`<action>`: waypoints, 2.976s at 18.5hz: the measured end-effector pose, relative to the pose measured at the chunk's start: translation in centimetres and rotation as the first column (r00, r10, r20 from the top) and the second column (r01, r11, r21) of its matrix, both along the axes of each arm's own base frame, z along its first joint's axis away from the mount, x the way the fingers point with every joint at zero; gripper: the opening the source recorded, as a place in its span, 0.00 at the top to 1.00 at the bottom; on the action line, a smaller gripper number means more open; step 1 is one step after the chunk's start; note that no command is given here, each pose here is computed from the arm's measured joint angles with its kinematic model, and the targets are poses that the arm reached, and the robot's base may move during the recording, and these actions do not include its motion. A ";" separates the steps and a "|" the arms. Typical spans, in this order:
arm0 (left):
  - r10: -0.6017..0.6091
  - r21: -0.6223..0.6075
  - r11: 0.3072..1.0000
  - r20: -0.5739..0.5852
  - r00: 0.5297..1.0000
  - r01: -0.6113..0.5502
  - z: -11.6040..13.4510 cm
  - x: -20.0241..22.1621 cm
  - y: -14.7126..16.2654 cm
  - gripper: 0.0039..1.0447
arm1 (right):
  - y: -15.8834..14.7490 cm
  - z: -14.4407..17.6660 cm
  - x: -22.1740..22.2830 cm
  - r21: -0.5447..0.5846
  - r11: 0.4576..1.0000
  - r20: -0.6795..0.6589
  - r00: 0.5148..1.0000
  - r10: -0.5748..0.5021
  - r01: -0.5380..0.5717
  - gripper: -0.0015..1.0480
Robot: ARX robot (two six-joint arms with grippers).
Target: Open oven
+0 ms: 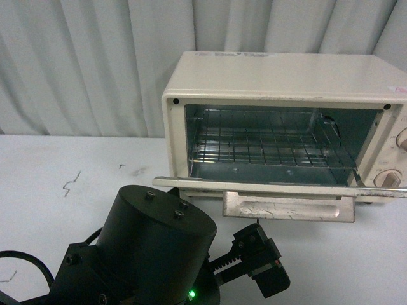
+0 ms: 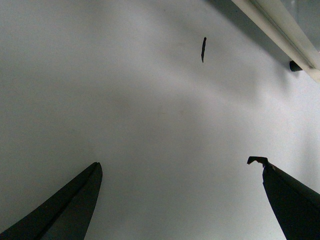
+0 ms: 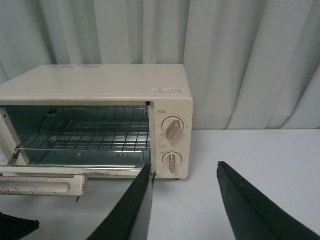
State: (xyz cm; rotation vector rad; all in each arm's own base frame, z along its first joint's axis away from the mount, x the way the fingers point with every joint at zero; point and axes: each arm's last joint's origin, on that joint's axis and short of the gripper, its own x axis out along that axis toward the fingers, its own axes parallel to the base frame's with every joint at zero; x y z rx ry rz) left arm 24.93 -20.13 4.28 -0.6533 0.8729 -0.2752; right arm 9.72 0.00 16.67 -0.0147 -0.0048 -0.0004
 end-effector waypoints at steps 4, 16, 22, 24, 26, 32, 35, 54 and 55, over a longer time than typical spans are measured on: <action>0.000 0.000 1.000 0.000 1.000 0.000 0.0 0.0 0.0 0.06 | 0.0 0.0 0.0 0.000 1.000 0.000 1.000 0.000 0.000 0.26; 0.000 0.000 1.000 0.000 1.000 0.000 0.0 0.0 0.0 0.06 | 0.0 0.0 0.0 0.000 1.000 0.000 1.000 0.000 0.000 0.06; 0.190 0.114 0.968 0.262 0.946 -0.226 0.7 -1.9 2.7 0.06 | 0.0 0.0 0.0 0.000 1.000 0.000 1.000 0.000 0.000 0.06; 0.177 0.101 0.973 0.257 0.950 -0.209 0.7 -2.1 3.0 0.06 | 0.0 0.0 0.0 0.000 1.000 0.000 1.000 0.000 0.000 0.06; 0.163 0.083 0.979 0.253 0.954 -0.189 0.8 -2.3 3.3 0.06 | 0.0 0.0 0.0 0.000 1.000 0.000 1.000 0.000 0.000 0.06; 0.112 0.020 0.992 0.252 0.961 -0.121 1.4 -2.6 5.2 0.06 | 0.0 0.0 0.0 0.000 1.000 0.000 1.000 0.000 0.000 0.06; 0.105 0.008 0.994 0.233 0.967 -0.110 2.6 -2.8 9.1 0.06 | 0.0 0.0 0.0 0.000 1.000 0.000 1.000 0.000 0.000 0.06; -0.023 0.423 0.781 0.754 0.656 -0.459 10.4 -8.1 18.2 0.90 | 0.0 0.0 0.0 0.000 1.000 -0.001 1.000 0.000 0.000 0.06; -0.024 0.428 0.778 0.752 0.659 -0.460 11.1 -8.5 18.6 0.98 | 0.0 0.0 0.0 0.000 1.000 -0.001 1.000 0.000 0.000 0.06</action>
